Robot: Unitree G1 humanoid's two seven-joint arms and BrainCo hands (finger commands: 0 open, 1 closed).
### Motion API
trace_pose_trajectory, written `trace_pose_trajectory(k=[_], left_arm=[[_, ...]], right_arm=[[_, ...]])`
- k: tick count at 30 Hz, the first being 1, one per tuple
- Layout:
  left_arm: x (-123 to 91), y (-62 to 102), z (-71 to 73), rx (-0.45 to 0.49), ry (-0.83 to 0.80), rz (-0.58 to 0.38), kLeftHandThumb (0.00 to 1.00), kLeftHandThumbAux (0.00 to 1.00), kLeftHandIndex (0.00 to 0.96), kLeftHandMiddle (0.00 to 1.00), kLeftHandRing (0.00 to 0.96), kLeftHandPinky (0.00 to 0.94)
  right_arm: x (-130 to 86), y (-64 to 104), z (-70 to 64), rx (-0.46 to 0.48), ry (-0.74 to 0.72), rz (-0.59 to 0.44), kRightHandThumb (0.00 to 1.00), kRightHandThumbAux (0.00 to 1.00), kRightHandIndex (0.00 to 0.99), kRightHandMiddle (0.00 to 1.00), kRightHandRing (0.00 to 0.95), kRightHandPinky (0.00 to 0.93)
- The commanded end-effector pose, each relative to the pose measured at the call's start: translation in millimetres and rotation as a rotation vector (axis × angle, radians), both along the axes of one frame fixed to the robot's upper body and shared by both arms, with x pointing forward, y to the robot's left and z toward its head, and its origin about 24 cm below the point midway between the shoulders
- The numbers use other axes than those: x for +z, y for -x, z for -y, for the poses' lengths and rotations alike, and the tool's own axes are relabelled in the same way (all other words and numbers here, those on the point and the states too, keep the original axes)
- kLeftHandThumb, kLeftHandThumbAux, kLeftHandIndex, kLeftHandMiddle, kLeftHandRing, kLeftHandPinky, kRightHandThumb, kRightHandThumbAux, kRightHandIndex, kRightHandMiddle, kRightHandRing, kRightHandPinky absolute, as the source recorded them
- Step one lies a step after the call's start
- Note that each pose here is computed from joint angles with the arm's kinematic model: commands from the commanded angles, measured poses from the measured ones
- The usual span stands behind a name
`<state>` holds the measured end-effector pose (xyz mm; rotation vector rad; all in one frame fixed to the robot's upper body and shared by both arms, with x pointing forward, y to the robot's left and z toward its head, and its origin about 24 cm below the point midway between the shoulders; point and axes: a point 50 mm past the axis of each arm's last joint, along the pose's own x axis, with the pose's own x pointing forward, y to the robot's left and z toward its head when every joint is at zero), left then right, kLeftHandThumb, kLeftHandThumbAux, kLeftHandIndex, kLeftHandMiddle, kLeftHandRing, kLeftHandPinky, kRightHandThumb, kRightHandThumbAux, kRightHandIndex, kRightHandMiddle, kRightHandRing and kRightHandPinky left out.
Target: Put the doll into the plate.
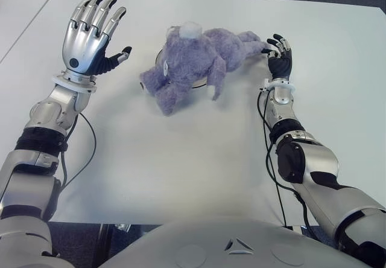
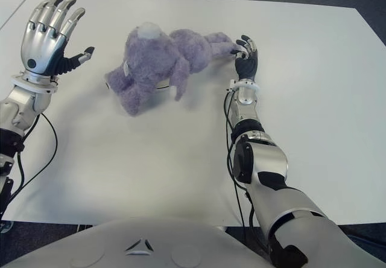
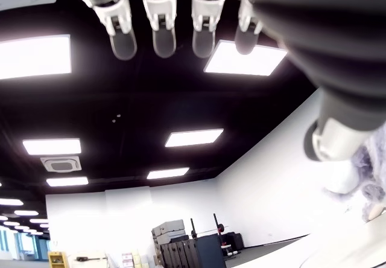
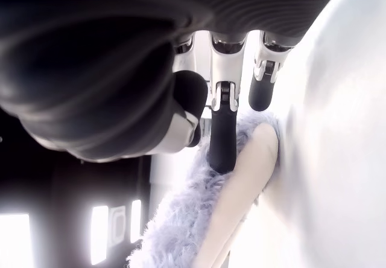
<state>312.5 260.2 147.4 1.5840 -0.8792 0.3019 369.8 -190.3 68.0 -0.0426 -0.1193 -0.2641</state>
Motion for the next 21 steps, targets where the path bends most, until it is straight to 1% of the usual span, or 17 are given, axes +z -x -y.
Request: trace_pose_trajectory(k=[1, 10, 15, 17, 18, 20, 21], left_arm=[[-17, 1.2, -0.7, 0.011, 0.056, -0.045, 0.335, 0.553, 0.048, 0.0, 0.0, 0.0], [-24, -0.9, -1.1, 0.03, 0.101, -0.057, 0.364, 0.556, 0.048, 0.0, 0.0, 0.0], [-32, -6.6, 2.7, 0.04, 0.14, -0.066, 0.358, 0.566, 0.051, 0.0, 0.0, 0.0], [-37, -11.7, 7.0, 0.048, 0.172, -0.081, 0.34, 0.575, 0.055, 0.0, 0.0, 0.0], [-39, -13.7, 8.8, 0.051, 0.184, -0.088, 0.307, 0.586, 0.058, 0.0, 0.0, 0.0], [-43, -17.4, 11.4, 0.057, 0.208, -0.106, 0.278, 0.596, 0.061, 0.0, 0.0, 0.0], [-44, -19.1, 12.5, 0.061, 0.219, -0.117, 0.243, 0.607, 0.067, 0.0, 0.0, 0.0]], right_arm=[[-131, 83.5, -7.5, -0.038, -0.128, -0.531, 0.996, 0.846, 0.171, 0.233, 0.375, 0.124], [-130, 83.4, -7.2, -0.038, -0.125, -0.531, 0.983, 0.847, 0.17, 0.233, 0.373, 0.117], [-130, 83.4, -7.2, -0.039, -0.127, -0.528, 0.978, 0.846, 0.171, 0.235, 0.38, 0.129], [-130, 83.4, -7.2, -0.039, -0.127, -0.528, 0.978, 0.846, 0.173, 0.235, 0.383, 0.127], [-130, 83.4, -7.2, -0.039, -0.127, -0.528, 0.98, 0.846, 0.173, 0.232, 0.381, 0.127], [-130, 83.5, -7.1, -0.038, -0.126, -0.529, 0.983, 0.846, 0.174, 0.228, 0.379, 0.127], [-130, 83.6, -7.0, -0.039, -0.125, -0.529, 0.985, 0.847, 0.175, 0.226, 0.375, 0.126]])
